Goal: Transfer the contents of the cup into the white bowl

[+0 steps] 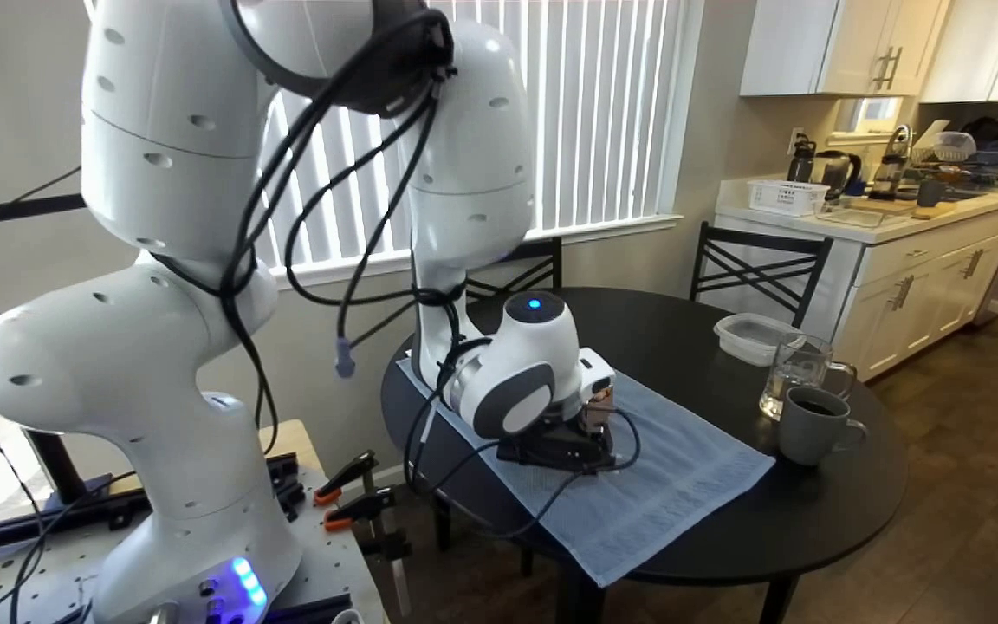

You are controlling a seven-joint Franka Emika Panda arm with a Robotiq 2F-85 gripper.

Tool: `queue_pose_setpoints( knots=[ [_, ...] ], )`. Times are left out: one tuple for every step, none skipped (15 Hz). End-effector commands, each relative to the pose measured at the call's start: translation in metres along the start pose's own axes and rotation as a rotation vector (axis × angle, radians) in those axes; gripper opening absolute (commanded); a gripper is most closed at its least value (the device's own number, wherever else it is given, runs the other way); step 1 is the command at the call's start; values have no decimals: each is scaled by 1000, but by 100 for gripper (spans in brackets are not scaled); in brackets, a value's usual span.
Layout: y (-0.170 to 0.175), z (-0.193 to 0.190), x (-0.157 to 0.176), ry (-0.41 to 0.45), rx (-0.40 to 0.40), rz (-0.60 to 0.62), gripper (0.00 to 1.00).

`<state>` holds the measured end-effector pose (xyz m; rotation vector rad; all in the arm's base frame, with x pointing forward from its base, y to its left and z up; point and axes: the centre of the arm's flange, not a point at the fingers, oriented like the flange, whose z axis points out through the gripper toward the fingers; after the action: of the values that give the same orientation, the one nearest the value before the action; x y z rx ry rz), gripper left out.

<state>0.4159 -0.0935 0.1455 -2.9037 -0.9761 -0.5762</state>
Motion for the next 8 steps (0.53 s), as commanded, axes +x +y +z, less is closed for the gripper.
queue_pose_setpoints(
  knots=[
    [49, -16, -21, 36, 88, 34, 100],
    [51, -16, -23, 52, 94, 39, 100],
    [54, -20, -25, 66, 88, 44, 100],
    [57, -27, -26, 77, 83, 50, 100],
    [60, -40, -28, 89, 70, 53, 100],
    [44, -8, -23, 69, 54, 72, 100],
    [51, -16, -26, 78, 47, 78, 100],
    [55, -20, -28, 84, 40, 81, 100]
  ],
)
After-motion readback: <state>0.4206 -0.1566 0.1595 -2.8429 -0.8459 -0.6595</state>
